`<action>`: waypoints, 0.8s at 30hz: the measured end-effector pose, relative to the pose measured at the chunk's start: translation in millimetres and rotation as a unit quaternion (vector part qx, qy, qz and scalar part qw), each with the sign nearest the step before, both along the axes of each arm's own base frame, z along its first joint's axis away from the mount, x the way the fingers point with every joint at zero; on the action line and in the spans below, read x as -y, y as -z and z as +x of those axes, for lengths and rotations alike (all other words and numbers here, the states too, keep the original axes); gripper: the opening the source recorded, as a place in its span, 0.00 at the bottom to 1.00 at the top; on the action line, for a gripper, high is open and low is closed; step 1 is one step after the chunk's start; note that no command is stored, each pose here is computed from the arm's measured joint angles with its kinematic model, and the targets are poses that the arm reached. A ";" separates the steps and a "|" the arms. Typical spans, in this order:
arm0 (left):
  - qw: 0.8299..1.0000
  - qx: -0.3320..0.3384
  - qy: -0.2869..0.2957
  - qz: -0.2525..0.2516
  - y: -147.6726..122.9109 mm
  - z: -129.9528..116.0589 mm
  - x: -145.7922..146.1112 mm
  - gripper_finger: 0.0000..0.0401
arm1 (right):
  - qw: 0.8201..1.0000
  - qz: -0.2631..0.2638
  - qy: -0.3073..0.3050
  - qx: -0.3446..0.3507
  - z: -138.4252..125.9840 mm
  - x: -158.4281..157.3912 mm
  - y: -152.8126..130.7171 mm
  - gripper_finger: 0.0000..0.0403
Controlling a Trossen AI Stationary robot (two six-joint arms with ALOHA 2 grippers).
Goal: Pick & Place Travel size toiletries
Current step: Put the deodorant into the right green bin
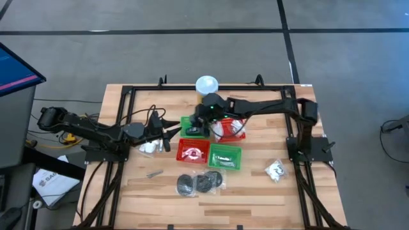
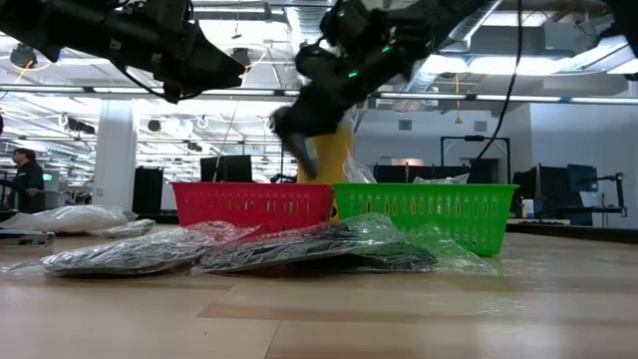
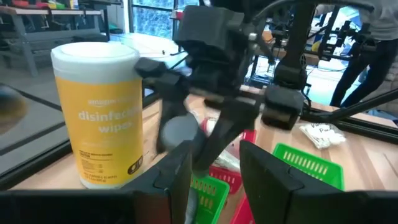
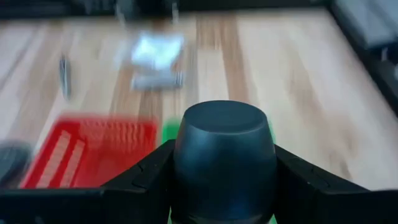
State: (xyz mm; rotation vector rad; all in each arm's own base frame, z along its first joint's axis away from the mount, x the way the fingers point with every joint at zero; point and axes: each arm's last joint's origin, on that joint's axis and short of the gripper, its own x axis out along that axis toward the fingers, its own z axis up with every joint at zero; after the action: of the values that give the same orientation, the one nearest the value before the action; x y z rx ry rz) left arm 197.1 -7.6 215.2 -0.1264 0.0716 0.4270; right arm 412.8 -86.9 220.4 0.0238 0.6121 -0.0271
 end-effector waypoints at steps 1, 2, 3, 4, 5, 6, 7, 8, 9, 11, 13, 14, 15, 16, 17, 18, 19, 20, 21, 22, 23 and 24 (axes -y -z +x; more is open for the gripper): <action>1.000 0.000 0.000 0.000 0.0 0.0 0.0 0.32 | 1.000 -0.003 0.000 0.011 6.1 1.5 3.6 0.47; 1.000 0.000 0.000 0.000 0.0 0.0 0.1 0.32 | 1.000 0.000 0.001 -0.001 6.2 2.3 9.6 0.47; 1.000 0.001 0.002 0.000 -0.2 0.0 1.1 0.32 | 1.000 0.002 0.002 -0.017 4.9 4.3 16.4 0.47; 1.000 0.001 0.003 0.000 -0.2 0.0 1.3 0.32 | 1.000 0.003 0.005 -0.016 6.4 7.1 20.6 0.47; 1.000 0.000 0.003 0.001 0.5 -0.3 1.3 0.32 | 1.000 0.004 0.008 -0.014 7.7 9.8 24.0 0.47; 1.000 -0.001 0.004 0.001 0.8 -0.4 1.5 0.32 | 1.000 0.003 0.011 -0.012 8.5 12.4 25.5 0.47; 1.000 -0.001 0.004 0.001 0.8 -0.4 1.7 0.32 | 1.000 0.003 0.014 -0.009 8.6 15.0 25.1 0.47; 1.000 -0.001 0.004 0.001 0.8 -0.4 1.7 0.32 | 1.000 0.003 0.016 -0.011 8.0 16.5 25.4 0.47; 1.000 0.000 0.004 0.001 0.7 -0.3 1.7 0.32 | 1.000 0.003 0.018 -0.011 7.9 18.1 25.9 0.47; 1.000 0.000 0.004 0.001 0.5 -0.3 1.7 0.32 | 1.000 0.000 0.019 -0.008 8.6 20.6 27.3 0.47; 1.000 0.001 0.004 0.001 0.4 -0.3 1.7 0.32 | 1.000 -0.001 0.021 -0.008 7.9 23.4 27.3 0.47; 1.000 0.001 0.004 0.001 0.4 -0.3 1.7 0.32 | 1.000 -0.001 0.022 -0.007 7.7 24.4 27.1 0.47; 1.000 0.001 0.004 0.001 0.4 -0.3 1.7 0.32 | 1.000 -0.001 0.023 -0.008 7.4 24.8 27.2 0.47; 1.000 0.001 0.004 0.001 0.4 -0.3 1.7 0.32 | 1.000 0.000 0.024 -0.011 6.7 25.8 27.7 0.47; 1.000 0.001 0.004 0.001 0.4 -0.3 1.7 0.32 | 1.000 0.001 0.025 -0.017 6.1 27.0 29.5 0.47; 1.000 0.001 0.004 0.001 0.4 -0.3 1.7 0.32 | 0.999 0.003 0.026 -0.020 6.4 27.4 31.8 0.47; 1.000 0.001 0.004 0.001 0.4 -0.3 1.7 0.32 | 0.999 0.005 0.029 -0.027 6.0 27.5 33.9 0.47; 1.000 0.001 0.004 0.001 0.4 -0.3 1.7 0.32 | 0.999 0.008 0.029 -0.036 4.8 27.1 35.5 0.47; 1.000 0.001 0.004 0.001 0.4 -0.3 1.7 0.32 | 0.999 0.009 0.029 -0.039 4.5 27.0 36.1 0.47; 1.000 0.000 0.004 0.001 0.5 -0.3 1.7 0.32 | 0.999 0.008 0.028 -0.039 4.6 26.8 36.1 0.47; 1.000 0.001 0.004 0.001 0.4 -0.3 1.7 0.32 | 0.999 0.006 0.026 -0.038 4.9 25.9 35.8 0.47; 1.000 0.001 0.004 0.001 0.4 -0.3 1.7 0.32 | 0.999 0.006 0.024 -0.038 5.3 24.7 35.6 0.47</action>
State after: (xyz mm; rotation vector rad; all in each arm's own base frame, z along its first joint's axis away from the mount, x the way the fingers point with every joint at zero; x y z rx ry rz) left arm 196.8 -9.3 214.8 -0.1249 0.0706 0.4190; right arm 418.2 -111.6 184.8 0.0493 0.6871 -0.0717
